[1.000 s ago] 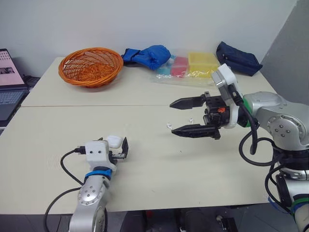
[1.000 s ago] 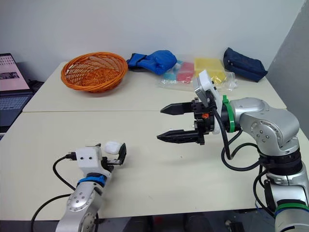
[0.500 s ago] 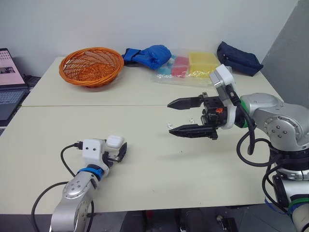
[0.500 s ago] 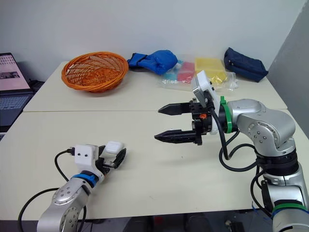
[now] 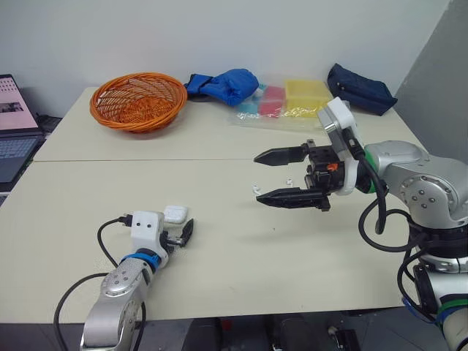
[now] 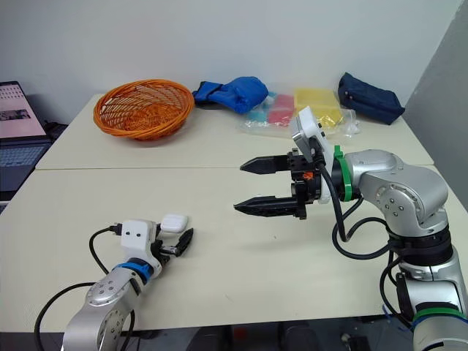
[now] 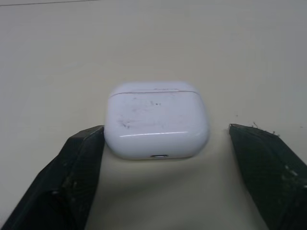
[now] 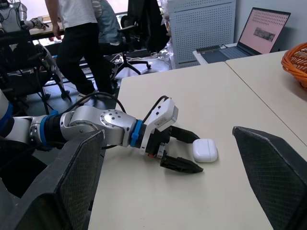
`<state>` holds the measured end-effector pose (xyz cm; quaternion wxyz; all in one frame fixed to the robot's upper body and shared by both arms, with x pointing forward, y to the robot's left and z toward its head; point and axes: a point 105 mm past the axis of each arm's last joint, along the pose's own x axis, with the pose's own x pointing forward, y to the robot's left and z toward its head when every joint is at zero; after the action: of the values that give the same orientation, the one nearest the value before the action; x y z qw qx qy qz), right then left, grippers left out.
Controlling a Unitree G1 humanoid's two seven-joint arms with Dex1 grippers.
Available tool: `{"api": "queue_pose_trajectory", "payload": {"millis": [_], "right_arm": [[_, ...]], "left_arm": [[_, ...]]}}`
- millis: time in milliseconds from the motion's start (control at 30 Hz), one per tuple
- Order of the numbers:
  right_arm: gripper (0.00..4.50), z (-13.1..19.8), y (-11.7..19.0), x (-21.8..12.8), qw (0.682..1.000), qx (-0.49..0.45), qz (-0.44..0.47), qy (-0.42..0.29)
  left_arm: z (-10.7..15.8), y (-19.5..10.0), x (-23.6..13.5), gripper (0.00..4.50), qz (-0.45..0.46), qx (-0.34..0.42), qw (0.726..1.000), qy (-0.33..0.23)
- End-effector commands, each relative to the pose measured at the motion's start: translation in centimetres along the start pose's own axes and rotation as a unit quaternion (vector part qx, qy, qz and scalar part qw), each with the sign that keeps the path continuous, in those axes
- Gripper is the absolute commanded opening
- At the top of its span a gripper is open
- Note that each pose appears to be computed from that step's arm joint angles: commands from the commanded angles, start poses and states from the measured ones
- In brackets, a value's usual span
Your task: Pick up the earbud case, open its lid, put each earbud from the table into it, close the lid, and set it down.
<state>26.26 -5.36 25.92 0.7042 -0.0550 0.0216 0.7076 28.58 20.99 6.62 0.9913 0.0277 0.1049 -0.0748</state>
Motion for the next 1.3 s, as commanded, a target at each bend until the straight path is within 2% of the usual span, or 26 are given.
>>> {"api": "queue_pose_trajectory", "payload": {"millis": [33, 67, 200, 333, 433, 500, 533, 567, 667, 733, 800, 867, 933, 1033, 1100, 1200, 1300], "right_arm": [[4.50, 1.1, 0.2, -0.4, 1.000, -0.022, -0.002, -0.017], [4.50, 1.1, 0.2, -0.4, 1.000, -0.022, -0.002, -0.017], [4.50, 1.0, 0.1, -0.3, 1.000, -0.023, -0.002, -0.017], [4.50, 0.7, -0.1, -0.5, 0.999, -0.024, -0.011, -0.020], [4.50, 0.4, -0.5, -1.0, 0.999, -0.023, -0.028, -0.021], [4.50, 0.1, -1.1, -1.4, 0.998, -0.027, -0.051, -0.016], [4.50, 0.0, -1.3, -1.8, 0.997, -0.033, -0.063, -0.012], [4.50, 0.0, -1.6, -2.1, 0.997, -0.032, -0.075, -0.014], [4.50, -0.2, -2.3, -2.6, 0.994, -0.028, -0.107, -0.005], [4.50, -0.4, -2.6, -2.6, 0.992, -0.026, -0.122, 0.005], [4.50, 0.8, -4.1, -2.7, 0.984, 0.011, -0.176, -0.034], [4.50, 1.5, -5.1, -2.9, 0.975, 0.022, -0.215, -0.050], [4.50, 1.5, -5.6, -3.1, 0.971, 0.022, -0.232, -0.042], [4.50, 0.8, -5.5, -3.1, 0.973, 0.036, -0.229, -0.018], [4.50, 0.4, -5.5, -3.0, 0.973, 0.047, -0.224, -0.008], [4.50, -0.5, -6.0, -1.8, 0.971, 0.078, -0.226, -0.018], [4.50, -0.6, -6.4, -1.3, 0.970, 0.083, -0.226, -0.026]], "left_arm": [[0.1, -0.2, 0.0, 3.02, 0.000, -0.002, 1.000, -0.004], [0.0, -0.1, -0.1, 2.75, 0.002, -0.002, 1.000, -0.003], [-0.1, 0.1, -0.2, 2.75, 0.005, -0.003, 1.000, -0.002], [0.6, 0.2, 0.2, 2.75, -0.047, 0.014, 0.999, -0.013], [2.5, 1.7, 1.5, 2.75, -0.089, 0.081, 0.992, -0.040], [4.9, 2.6, 2.7, 2.75, -0.115, 0.126, 0.982, -0.076], [7.0, 2.5, 3.4, 2.75, -0.148, 0.144, 0.973, -0.104], [9.3, 2.1, 4.2, 2.75, -0.179, 0.193, 0.955, -0.134], [13.5, 0.4, 5.3, 2.75, -0.239, 0.293, 0.905, -0.192], [14.7, -0.4, 5.7, 2.75, -0.259, 0.321, 0.885, -0.216], [16.8, -2.1, 6.1, 2.75, -0.276, 0.356, 0.856, -0.255], [18.8, -4.5, 5.7, 2.75, -0.288, 0.428, 0.795, -0.321], [19.4, -5.8, 5.3, 2.75, -0.298, 0.470, 0.749, -0.359], [20.0, -7.3, 4.8, 2.75, -0.307, 0.510, 0.696, -0.401], [20.5, -7.7, 4.7, 2.75, -0.305, 0.521, 0.678, -0.420], [21.3, -9.6, 3.9, 2.75, -0.314, 0.548, 0.622, -0.462], [21.8, -10.2, 3.6, 2.75, -0.312, 0.551, 0.605, -0.483]]}}
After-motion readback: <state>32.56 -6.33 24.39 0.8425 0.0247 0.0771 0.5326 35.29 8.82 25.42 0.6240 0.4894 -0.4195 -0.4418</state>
